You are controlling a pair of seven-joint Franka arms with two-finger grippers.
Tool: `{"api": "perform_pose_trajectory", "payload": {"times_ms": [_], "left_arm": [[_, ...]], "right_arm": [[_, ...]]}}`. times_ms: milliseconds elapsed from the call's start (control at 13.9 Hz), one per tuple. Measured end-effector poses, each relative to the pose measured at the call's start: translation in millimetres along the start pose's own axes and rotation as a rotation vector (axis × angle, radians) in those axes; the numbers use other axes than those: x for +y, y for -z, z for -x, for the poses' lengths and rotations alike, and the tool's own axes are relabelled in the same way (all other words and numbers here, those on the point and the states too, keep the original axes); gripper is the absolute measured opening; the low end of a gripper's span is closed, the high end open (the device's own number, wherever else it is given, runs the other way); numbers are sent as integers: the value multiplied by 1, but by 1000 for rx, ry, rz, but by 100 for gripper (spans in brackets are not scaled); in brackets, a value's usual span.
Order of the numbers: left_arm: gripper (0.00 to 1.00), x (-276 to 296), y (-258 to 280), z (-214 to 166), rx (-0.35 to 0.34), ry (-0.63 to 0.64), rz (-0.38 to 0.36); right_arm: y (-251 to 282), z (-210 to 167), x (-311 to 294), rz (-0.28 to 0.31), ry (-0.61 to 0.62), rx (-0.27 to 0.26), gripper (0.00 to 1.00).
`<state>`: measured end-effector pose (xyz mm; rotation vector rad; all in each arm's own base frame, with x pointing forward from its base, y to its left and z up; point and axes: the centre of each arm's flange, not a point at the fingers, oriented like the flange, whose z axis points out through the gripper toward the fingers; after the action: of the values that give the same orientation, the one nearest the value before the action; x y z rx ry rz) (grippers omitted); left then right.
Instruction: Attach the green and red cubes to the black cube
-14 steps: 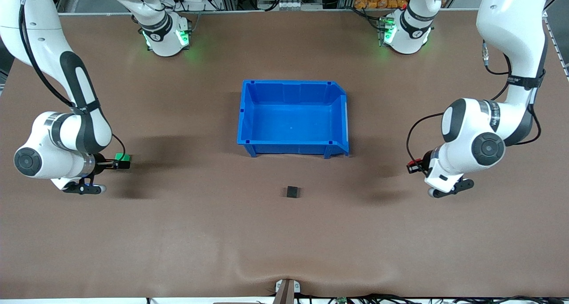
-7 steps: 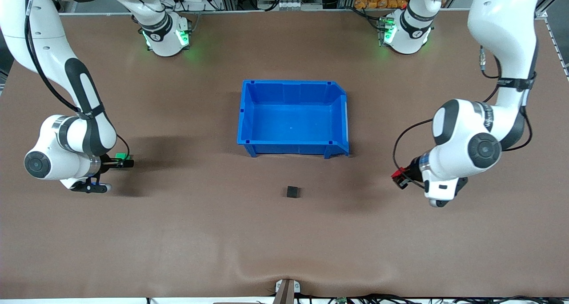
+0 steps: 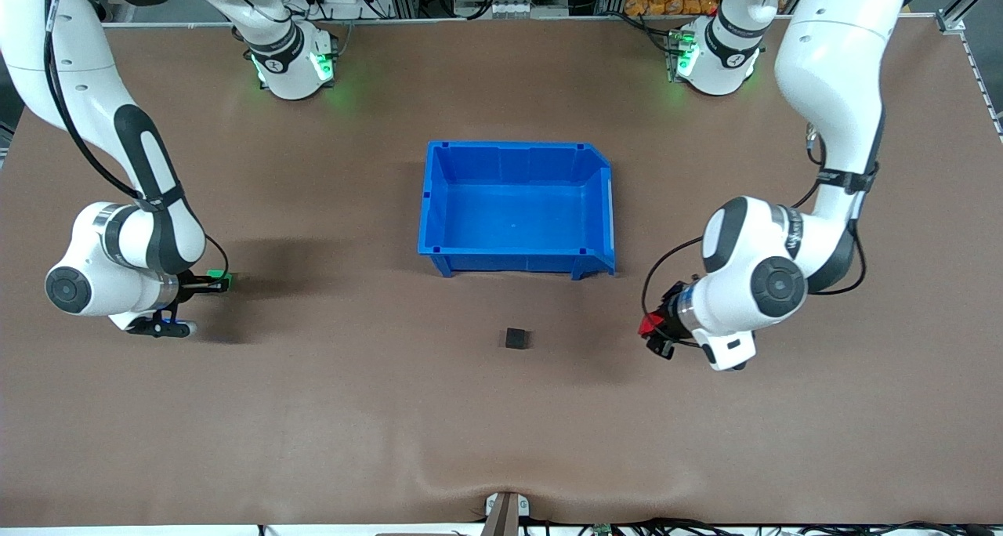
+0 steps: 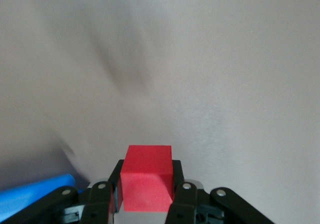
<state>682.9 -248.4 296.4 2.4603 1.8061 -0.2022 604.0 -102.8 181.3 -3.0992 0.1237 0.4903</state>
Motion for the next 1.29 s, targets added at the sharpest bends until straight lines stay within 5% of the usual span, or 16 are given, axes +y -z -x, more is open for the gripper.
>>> {"api": "perform_pose_trajectory", "payload": {"times_ms": [432, 863, 1295], "left_arm": [[40, 21, -12, 23, -20, 232, 71], [40, 27, -55, 82, -47, 280, 95], [40, 28, -88, 109, -54, 313, 78]], "right_arm": [[14, -5, -3, -3, -61, 9, 40], [40, -8, -23, -10, -208, -45, 40], [65, -12, -57, -102, -344, -69, 40]]}}
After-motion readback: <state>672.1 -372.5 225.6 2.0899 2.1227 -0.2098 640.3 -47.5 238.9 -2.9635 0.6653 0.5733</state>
